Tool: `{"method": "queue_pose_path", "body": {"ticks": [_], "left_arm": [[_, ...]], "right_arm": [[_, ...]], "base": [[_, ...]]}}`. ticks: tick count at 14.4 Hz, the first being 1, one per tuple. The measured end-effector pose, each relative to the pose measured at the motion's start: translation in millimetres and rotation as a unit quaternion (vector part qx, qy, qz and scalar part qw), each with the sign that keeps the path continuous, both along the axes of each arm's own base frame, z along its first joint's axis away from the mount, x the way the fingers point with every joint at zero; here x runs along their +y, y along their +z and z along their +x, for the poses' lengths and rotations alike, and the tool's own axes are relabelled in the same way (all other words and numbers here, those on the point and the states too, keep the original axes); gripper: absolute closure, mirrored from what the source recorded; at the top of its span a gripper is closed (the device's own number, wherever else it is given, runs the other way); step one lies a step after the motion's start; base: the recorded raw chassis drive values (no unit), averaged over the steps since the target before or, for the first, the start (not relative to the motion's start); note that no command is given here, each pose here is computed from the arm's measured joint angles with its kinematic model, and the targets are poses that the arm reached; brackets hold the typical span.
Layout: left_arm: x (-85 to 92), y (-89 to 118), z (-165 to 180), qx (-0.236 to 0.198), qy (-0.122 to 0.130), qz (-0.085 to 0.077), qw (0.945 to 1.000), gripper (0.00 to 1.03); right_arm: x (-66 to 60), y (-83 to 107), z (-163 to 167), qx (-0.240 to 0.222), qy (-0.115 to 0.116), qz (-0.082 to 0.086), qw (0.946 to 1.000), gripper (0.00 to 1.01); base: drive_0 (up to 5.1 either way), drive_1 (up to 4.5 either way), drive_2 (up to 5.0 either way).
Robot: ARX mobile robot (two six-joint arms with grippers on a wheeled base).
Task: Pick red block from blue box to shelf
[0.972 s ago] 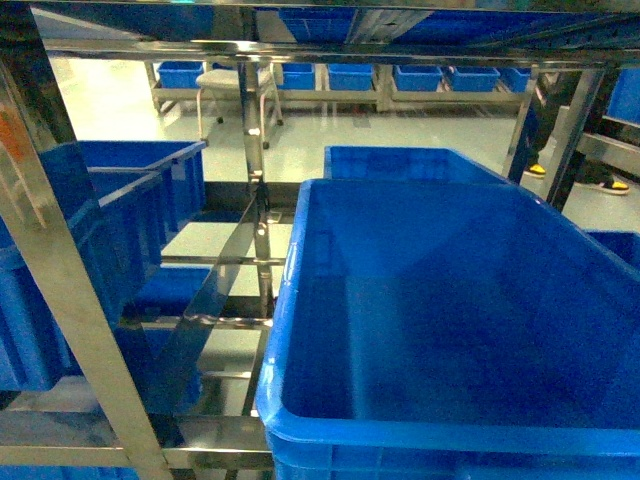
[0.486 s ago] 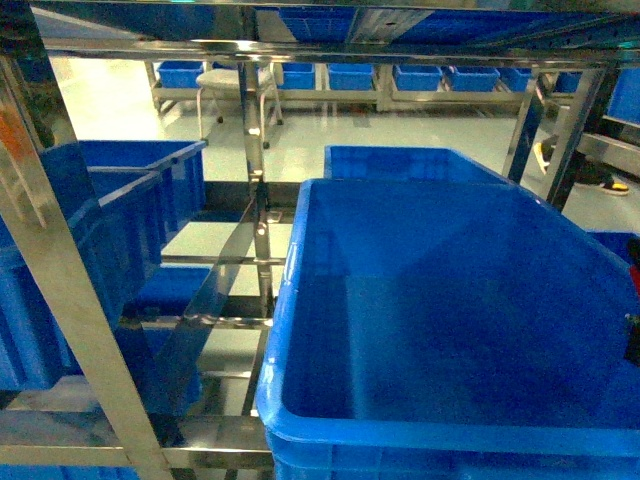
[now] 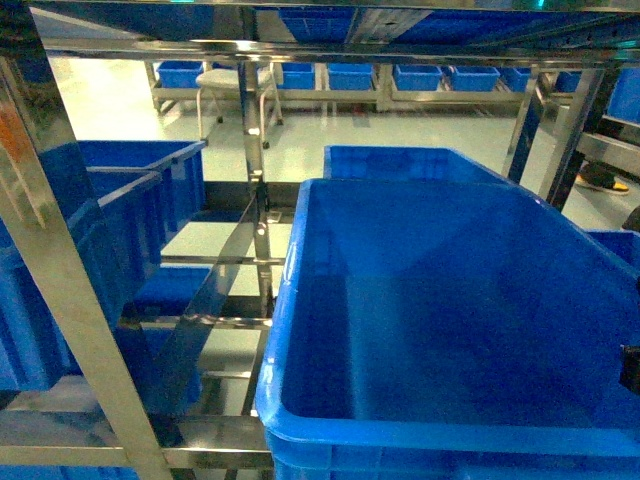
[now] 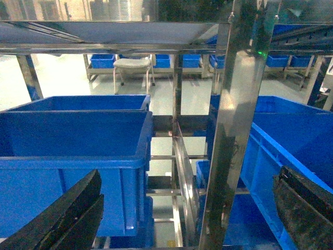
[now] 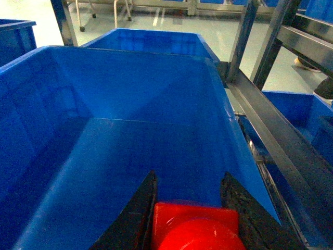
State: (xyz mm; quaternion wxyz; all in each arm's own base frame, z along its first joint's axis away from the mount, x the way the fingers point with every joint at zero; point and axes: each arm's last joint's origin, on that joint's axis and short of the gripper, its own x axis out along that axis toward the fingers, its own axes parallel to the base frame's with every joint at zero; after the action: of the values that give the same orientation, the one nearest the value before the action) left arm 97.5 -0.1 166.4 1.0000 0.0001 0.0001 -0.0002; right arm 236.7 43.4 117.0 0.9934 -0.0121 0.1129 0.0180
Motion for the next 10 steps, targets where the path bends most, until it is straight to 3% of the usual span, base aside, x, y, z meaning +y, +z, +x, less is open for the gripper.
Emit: {"method": "queue_pose_path", "body": {"ticks": [2,6,9,10], "left_arm": [[0.0,0.0,0.0,0.0,0.0,0.0,1.0,0.05],[0.0,0.0,0.0,0.0,0.0,0.0,1.0,0.05],[0.0,0.0,0.0,0.0,0.0,0.0,1.0,0.05],[0.0,0.0,0.0,0.0,0.0,0.0,1.0,0.05]], "right_arm": [[3.1,2.3,-0.7,-0.007,0.008,0.0,0.9999,0.55],[13.1,20.4,-8.5,-0.039,0.019,-0.005,0.9991,0.04],[15.8,49.3,-37.8,-0.089,0.026,-0.019,0.9955,0.03],[12.6,58.5,-45.2,-0.1,0.024,-0.016,0.9946,0.03]], "base": [[0.0,0.0,0.0],[0.0,0.0,0.0],[0.0,0.0,0.0],[0.0,0.0,0.0]]}}
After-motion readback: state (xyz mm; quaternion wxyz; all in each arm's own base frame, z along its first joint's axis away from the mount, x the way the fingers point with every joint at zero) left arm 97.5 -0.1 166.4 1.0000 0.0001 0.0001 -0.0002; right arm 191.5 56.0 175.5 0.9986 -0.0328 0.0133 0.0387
